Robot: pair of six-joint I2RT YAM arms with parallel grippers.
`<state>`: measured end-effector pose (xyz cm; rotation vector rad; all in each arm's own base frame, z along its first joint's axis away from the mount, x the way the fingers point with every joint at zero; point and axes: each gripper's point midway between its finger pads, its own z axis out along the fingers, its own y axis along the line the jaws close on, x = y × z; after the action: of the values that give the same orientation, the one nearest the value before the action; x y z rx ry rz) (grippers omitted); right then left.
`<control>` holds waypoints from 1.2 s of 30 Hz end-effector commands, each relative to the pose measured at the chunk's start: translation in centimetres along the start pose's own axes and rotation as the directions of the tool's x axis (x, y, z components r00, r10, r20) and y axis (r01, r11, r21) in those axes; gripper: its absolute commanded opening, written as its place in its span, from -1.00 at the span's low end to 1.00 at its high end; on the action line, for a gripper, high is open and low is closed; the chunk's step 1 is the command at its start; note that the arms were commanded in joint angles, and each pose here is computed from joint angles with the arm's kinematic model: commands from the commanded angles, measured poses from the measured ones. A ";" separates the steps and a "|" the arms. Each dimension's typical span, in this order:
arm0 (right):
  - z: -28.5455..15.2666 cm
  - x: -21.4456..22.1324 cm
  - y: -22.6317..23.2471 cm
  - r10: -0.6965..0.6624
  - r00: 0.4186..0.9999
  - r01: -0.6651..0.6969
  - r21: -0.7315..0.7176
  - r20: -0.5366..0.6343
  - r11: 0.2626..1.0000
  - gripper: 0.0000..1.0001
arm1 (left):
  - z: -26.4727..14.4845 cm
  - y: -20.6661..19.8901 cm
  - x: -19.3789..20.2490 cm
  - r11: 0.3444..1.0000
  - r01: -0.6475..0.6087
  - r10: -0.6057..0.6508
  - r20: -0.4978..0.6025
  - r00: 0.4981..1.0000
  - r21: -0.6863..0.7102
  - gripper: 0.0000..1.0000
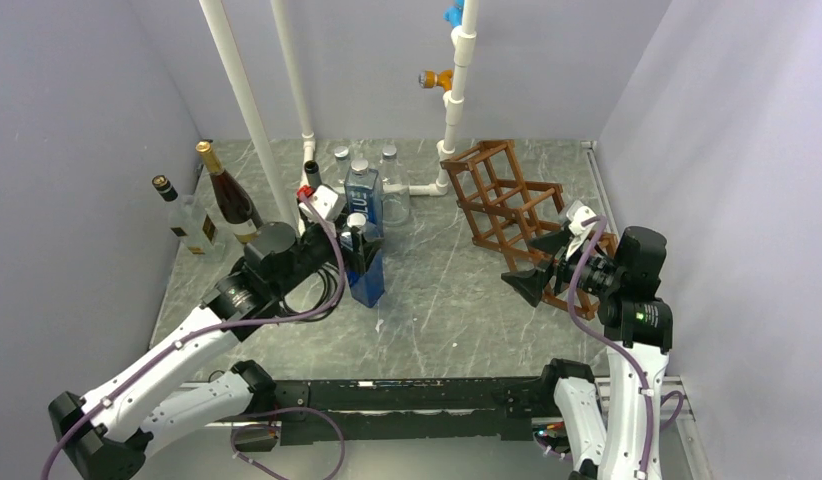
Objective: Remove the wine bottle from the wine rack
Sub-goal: Place the wine bottle at the center of the board, then reset both arms
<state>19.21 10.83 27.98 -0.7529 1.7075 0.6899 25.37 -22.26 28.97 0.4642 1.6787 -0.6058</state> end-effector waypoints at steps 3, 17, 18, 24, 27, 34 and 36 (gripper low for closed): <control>-0.1 -0.6 0.2 -0.025 0.999 0.025 -0.005 0.032 1.000 0.99 | -2.8 -3.0 -5.7 0.987 -0.047 0.027 0.133 0.991 0.154 0.99; -0.4 -1.4 -2.5 0.036 0.998 -0.042 0.152 0.043 0.988 1.00 | -8.3 -1.8 -9.0 0.992 -0.092 0.077 0.168 0.983 0.086 0.99; -0.4 -1.4 -2.8 0.044 0.998 -0.051 0.166 0.046 0.985 1.00 | -8.8 -1.6 -9.3 0.994 -0.085 0.073 0.168 0.983 0.068 0.99; -0.7 -1.8 -3.7 0.054 0.997 -0.065 0.219 0.057 0.973 1.00 | -11.5 0.4 -7.8 0.997 -0.076 0.079 0.120 0.990 -0.024 0.99; -1.0 -2.4 -3.9 0.043 0.997 -0.056 0.237 0.058 0.970 1.00 | -12.7 1.5 -7.1 0.994 -0.075 0.084 0.123 0.989 -0.075 0.99; -1.3 -3.0 -4.1 0.082 0.992 -0.105 0.258 0.099 0.960 1.00 | -14.7 3.9 -4.5 0.980 -0.061 0.079 0.090 0.993 -0.192 0.99; -1.4 -3.0 -4.3 0.099 0.989 -0.127 0.279 0.112 0.952 1.00 | -15.0 4.5 -3.5 0.974 -0.061 0.078 0.069 0.995 -0.220 0.99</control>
<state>21.88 7.99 29.05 -0.4834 1.7687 0.5645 16.68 -11.09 36.43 0.3814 1.5445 -0.4837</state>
